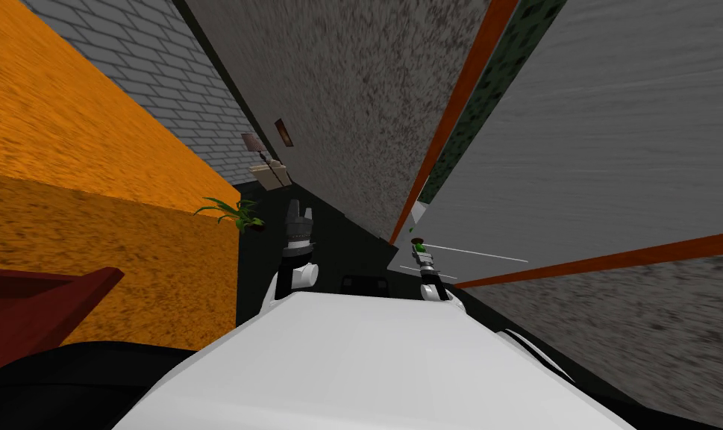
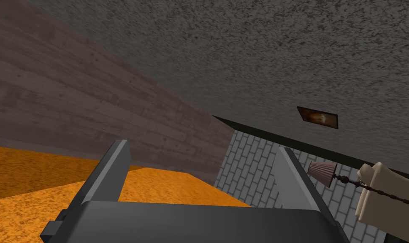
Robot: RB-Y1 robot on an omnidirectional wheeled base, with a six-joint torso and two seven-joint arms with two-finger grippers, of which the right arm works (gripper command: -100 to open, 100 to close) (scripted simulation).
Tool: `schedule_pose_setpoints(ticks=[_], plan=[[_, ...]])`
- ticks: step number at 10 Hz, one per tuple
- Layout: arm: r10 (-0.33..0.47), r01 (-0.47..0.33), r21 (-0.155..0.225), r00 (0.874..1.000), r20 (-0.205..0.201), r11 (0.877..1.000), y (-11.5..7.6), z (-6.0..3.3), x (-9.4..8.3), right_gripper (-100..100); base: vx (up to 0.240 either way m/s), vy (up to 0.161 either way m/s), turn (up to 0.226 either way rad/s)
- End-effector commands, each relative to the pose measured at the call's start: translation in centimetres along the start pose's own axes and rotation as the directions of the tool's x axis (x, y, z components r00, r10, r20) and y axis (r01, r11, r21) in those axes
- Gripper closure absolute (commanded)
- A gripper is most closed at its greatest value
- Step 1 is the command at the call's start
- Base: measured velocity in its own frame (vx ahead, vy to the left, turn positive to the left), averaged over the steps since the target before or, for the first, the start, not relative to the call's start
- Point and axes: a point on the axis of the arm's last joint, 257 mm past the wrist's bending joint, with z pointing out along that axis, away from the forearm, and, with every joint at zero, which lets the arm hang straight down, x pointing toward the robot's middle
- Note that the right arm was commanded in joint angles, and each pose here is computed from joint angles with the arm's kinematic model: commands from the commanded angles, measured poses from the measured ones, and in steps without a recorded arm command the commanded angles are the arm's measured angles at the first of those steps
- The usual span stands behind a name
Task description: Pull the door open
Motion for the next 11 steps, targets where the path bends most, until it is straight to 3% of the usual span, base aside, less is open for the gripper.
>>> schedule_pose_setpoints(ticks=[1,7,8,9,10,11], plan=[[0.000,0.000,0.000,1.000,0.000,1.000,0.0,0.00,0.0,100,-0.103,-0.028,0.038],[0.003,-0.003,0.131,1.000,-0.005,0.991,-0.7,-2.97,0.2,100,-0.238,-0.055,0.101],[0.005,-0.004,0.146,1.000,-0.005,0.989,-0.8,-3.33,0.2,100,-0.264,-0.051,0.072],[0.001,-0.001,0.135,1.000,0.000,0.991,-0.8,-3.12,0.1,100,-0.120,-0.020,0.005],[0.002,-0.002,0.151,1.000,0.005,0.989,-0.6,-4.14,-0.1,100,-0.147,-0.059,0.157],[0.002,-0.002,0.155,1.000,0.004,0.988,-0.6,-4.33,-0.1,100,-0.198,-0.080,0.148]])
